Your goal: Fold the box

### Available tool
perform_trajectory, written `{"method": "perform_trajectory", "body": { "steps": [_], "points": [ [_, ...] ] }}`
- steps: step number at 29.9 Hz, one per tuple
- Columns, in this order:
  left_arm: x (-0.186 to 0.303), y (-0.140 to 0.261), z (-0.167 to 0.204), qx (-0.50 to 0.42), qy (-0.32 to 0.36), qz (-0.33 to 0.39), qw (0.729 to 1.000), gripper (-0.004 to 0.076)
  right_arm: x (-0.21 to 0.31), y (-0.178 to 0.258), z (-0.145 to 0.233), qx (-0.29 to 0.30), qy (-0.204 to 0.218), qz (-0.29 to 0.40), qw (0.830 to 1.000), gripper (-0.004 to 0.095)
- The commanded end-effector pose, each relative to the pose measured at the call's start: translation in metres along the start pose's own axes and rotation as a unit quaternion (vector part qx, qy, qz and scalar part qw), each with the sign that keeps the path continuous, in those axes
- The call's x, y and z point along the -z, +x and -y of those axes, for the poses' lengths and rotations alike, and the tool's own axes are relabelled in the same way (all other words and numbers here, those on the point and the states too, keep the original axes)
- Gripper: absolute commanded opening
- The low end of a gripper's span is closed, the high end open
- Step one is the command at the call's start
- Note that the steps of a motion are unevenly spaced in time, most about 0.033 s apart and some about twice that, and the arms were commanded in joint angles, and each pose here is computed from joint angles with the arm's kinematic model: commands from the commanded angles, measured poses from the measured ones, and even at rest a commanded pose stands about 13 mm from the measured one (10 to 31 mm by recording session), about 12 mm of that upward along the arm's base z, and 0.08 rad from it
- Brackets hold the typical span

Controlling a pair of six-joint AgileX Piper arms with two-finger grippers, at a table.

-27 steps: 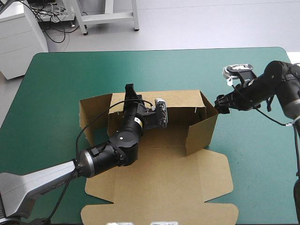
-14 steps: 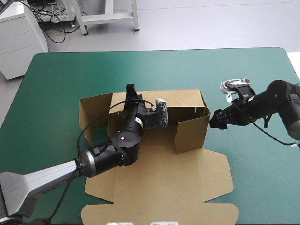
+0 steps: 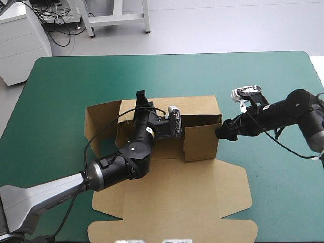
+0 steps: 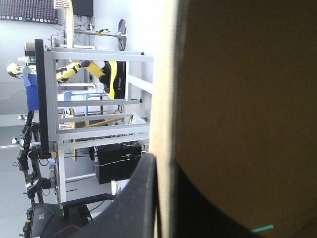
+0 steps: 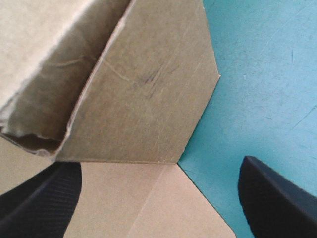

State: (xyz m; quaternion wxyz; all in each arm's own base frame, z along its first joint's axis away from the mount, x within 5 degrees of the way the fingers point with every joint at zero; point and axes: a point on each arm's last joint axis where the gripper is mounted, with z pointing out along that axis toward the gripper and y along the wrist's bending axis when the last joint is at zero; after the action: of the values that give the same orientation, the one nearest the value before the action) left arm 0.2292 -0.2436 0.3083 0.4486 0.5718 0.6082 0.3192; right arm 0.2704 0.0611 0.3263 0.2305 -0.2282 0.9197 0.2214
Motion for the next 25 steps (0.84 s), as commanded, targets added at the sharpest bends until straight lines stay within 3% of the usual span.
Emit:
{"method": "perform_trajectory", "body": {
  "steps": [1,12,19,25],
  "points": [
    [0.009,0.000,-0.014,0.028,-0.014,0.013,0.999,-0.0032,0.003,-0.012,-0.016,0.026,-0.012,0.037,0.999,0.0792],
    [0.009,0.000,-0.011,0.043,0.002,0.012,0.999,-0.0031,-0.011,-0.019,-0.034,0.080,0.005,0.044,0.996,0.0792],
    [0.009,-0.001,-0.009,0.051,0.014,0.014,0.999,-0.0031,-0.018,-0.023,-0.044,0.143,0.051,0.052,0.987,0.0789],
    [0.009,0.001,-0.002,0.039,0.043,0.009,0.998,-0.0031,-0.019,-0.023,-0.046,0.154,0.058,0.047,0.985,0.0710]
  ]
}}
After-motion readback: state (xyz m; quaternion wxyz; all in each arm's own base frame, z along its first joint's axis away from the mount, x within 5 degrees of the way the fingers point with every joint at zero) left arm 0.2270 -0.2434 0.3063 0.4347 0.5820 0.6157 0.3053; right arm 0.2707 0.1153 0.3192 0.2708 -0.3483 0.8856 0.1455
